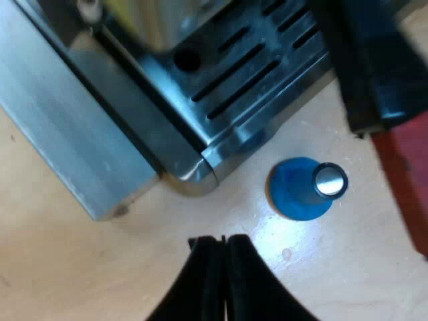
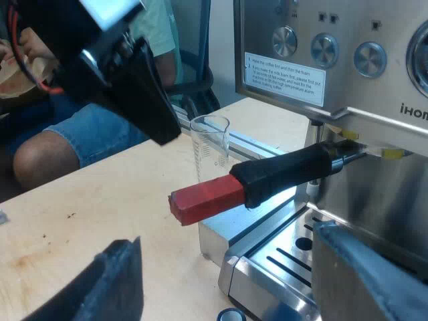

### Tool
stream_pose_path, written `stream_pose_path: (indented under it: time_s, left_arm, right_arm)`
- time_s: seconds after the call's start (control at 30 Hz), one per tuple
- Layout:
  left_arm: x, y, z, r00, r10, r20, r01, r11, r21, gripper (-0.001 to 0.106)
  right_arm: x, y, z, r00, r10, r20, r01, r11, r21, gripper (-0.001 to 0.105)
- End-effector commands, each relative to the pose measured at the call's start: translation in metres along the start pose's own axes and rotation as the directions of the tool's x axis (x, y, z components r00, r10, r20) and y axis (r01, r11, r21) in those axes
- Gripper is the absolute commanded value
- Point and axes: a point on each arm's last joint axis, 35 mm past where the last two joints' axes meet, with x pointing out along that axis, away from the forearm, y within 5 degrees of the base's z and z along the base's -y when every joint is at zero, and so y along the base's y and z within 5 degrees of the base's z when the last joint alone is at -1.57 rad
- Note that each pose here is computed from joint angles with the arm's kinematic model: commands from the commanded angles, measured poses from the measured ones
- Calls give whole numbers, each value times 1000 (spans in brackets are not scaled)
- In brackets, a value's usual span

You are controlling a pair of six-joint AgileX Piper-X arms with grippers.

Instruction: Put the handle in the coffee machine

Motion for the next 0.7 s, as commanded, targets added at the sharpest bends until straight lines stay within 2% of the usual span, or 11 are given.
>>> stream_pose_path:
  time_s: [0.03,0.13,0.2,0.27,0.33,0.4,0.53,0.7]
  left_arm:
    - [7,5,5,1000,30,-6,-31,998,-50,0]
    - [14,5,6,999,23,-36,-26,998,-60,0]
    - [19,0,6,998,17,-60,-20,999,-42,0]
    - [23,-7,8,997,18,-79,-19,1000,-9,0]
    - [31,-18,13,996,36,-76,-32,998,54,0]
    - [35,-22,15,994,71,-80,-65,995,79,0]
    - [47,-24,17,991,59,-120,-48,995,91,0]
    - [50,-28,17,991,47,-129,-34,994,103,0]
  right_arm:
    - [-1,-1,5,1000,1,20,-1,1000,-4,57]
    - [-1,-1,5,1000,1,20,-1,1000,-4,57]
    - [-1,-1,5,1000,1,20,-1,1000,-4,57]
    - [-1,-1,5,1000,1,20,-1,1000,-4,57]
    - [-1,-1,5,1000,1,20,-1,1000,-4,57]
    - [-1,-1,5,1000,1,20,-1,1000,-4,57]
    - [-1,-1,5,1000,1,20,-1,1000,-4,57]
    - [-2,1,5,1000,9,23,-9,1000,-6,57]
